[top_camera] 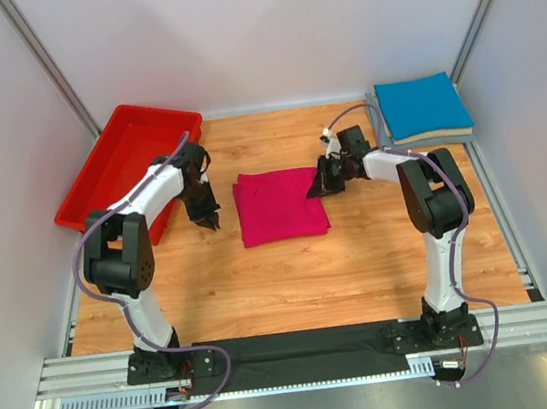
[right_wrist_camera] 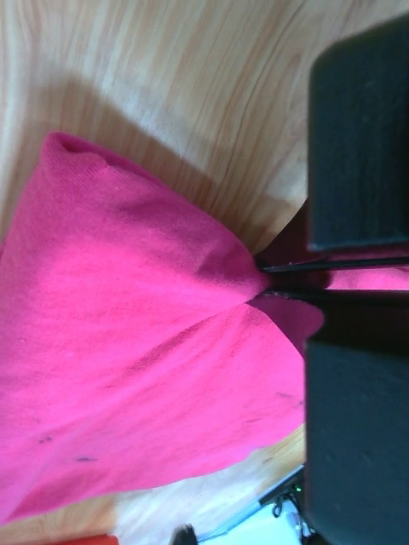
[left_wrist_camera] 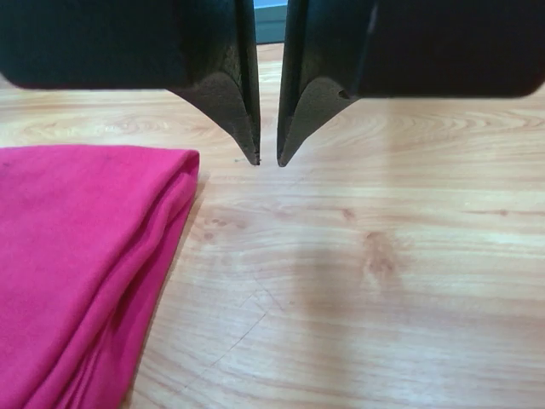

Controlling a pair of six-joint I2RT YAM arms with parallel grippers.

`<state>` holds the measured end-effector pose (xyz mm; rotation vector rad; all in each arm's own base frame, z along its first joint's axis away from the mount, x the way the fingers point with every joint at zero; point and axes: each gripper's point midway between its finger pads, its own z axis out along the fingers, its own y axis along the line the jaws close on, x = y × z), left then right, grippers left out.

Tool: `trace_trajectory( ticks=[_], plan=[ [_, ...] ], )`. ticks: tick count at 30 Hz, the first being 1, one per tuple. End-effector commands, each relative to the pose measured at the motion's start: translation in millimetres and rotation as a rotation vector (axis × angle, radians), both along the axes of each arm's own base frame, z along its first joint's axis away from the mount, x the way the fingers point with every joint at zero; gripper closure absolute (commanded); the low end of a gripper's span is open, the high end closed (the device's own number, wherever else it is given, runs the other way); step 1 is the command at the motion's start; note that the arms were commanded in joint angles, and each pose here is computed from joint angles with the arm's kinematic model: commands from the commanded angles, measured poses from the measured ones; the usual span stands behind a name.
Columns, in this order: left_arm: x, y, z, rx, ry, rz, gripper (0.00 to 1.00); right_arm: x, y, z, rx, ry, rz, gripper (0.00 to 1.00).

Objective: Fold and stack the t-shirts
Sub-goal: Neatly place the folded tshirt to the corner

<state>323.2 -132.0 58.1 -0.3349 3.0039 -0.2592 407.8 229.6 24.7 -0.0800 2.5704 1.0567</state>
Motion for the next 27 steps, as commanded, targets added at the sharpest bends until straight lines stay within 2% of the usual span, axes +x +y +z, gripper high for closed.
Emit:
trace_trajectory(
  ticks=[1, 3, 9, 16, 18, 22, 25, 27],
  plan=[
    [-2, 7, 9, 0.008, -0.047, 0.018, 0.8, 4, -15, 19, -0.138, 0.021, -0.048, 1.0],
    [-5, 5, 8, -0.004, -0.038, 0.006, 0.81, 15, -21, 32, -0.185, -0.009, -0.066, 1.0],
    [-21, 7, 4, -0.012, -0.018, -0.043, 0.82, 18, -38, 37, -0.3, 0.034, -0.092, 1.0],
    [-26, 6, 4, -0.031, -0.023, -0.071, 0.82, 28, -47, 36, -0.368, 0.024, -0.099, 1.0],
    [-27, 6, 2, -0.033, -0.013, -0.082, 0.82, 29, -44, 33, -0.344, 0.032, -0.077, 1.0],
    [-15, -11, 6, -0.121, -0.052, -0.121, 0.81, 28, -30, 25, -0.221, 0.032, -0.021, 0.82],
    [2, -37, 17, -0.257, -0.093, -0.151, 0.77, 28, -30, 24, -0.159, 0.029, -0.005, 0.69],
    [13, -54, 24, -0.344, -0.135, -0.178, 0.69, 23, -33, 21, -0.129, 0.037, -0.005, 0.57]
  ],
)
